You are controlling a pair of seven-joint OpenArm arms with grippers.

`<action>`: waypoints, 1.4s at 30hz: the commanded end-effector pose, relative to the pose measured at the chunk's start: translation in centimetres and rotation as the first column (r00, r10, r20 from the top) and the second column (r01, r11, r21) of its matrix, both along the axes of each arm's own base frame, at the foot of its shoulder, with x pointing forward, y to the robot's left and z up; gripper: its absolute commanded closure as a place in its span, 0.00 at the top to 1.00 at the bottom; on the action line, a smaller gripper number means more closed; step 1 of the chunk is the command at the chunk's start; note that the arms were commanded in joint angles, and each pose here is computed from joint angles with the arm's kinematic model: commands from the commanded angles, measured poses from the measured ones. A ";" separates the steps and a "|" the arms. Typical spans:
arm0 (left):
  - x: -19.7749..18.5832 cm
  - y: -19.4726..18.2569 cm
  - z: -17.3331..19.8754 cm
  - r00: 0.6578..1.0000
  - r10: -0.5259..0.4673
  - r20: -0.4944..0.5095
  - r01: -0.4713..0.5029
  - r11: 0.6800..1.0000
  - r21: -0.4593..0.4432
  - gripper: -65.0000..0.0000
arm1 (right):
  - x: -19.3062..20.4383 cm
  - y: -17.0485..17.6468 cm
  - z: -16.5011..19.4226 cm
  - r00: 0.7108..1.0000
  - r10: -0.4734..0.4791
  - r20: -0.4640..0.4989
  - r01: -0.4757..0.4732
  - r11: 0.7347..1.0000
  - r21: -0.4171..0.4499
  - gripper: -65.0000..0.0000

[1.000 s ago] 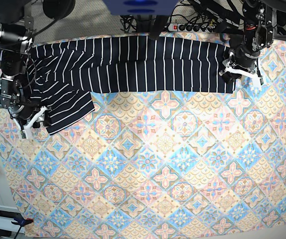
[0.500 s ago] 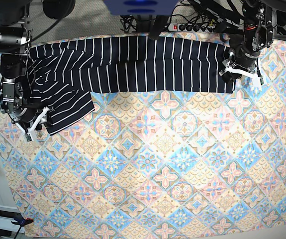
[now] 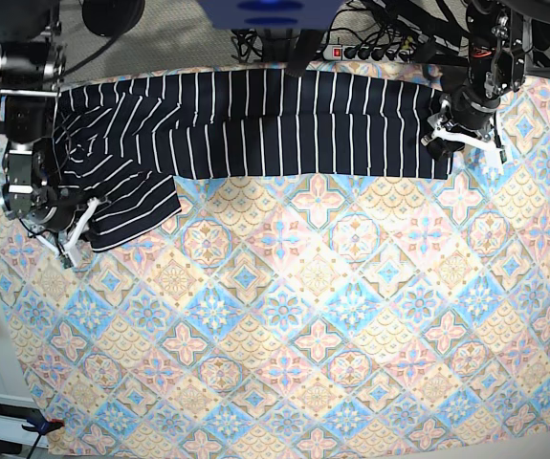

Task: Fold the T-shirt properly
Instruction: 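Tuck the sleeve fabric under with the right gripper while left holds, then regrip the folded strip ends with both grippers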

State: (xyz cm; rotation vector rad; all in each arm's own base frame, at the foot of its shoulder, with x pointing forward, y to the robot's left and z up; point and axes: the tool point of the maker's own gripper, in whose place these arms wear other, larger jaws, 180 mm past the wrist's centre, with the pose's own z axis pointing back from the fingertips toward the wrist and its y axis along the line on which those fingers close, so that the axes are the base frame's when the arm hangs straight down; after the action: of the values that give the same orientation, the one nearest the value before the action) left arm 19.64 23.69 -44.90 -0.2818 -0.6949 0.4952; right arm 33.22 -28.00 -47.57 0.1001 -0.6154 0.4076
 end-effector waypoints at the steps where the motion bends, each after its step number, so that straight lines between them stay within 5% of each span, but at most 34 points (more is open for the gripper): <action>1: 0.7 0.4 0.9 0.999 0.001 0.034 -0.001 1.000 0.007 0.33 | 0.5 -0.8 1.4 1.000 0.024 0.014 -0.024 0.999 -0.039 0.03; 18: 1.5 0.2 1.2 0.999 -0.002 0.051 0.002 1.000 0.004 0.33 | -5.9 -4.0 8.6 0.994 0.042 0.097 -0.013 0.958 -0.286 0.03; 29: 1.6 0.2 1.2 0.999 -0.002 0.052 0.002 1.000 0.004 0.33 | -13.2 -5.6 9.3 0.999 0.031 0.016 -0.023 0.928 -0.372 0.03; 34: 2.0 0.2 1.4 0.998 -0.002 0.061 0.002 1.000 0.004 0.33 | -14.8 -4.7 7.7 1.000 0.015 -0.024 -0.022 0.940 -0.341 0.04; 38: 2.1 0.2 1.5 0.998 -0.003 0.064 0.003 1.000 0.006 0.33 | -15.3 -4.5 6.2 0.999 -0.016 -0.049 0.000 0.952 -0.307 0.17; 42: 2.1 0.4 1.5 0.998 -0.001 0.064 0.000 1.000 0.007 0.33 | -12.7 -4.0 8.3 0.997 -0.033 0.067 0.051 0.956 -0.289 0.31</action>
State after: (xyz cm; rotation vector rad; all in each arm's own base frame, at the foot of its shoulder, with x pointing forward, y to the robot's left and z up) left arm 21.06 23.57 -44.27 -0.2924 -0.7251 0.4909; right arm 19.42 -31.55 -40.83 -0.1824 -0.5585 0.4529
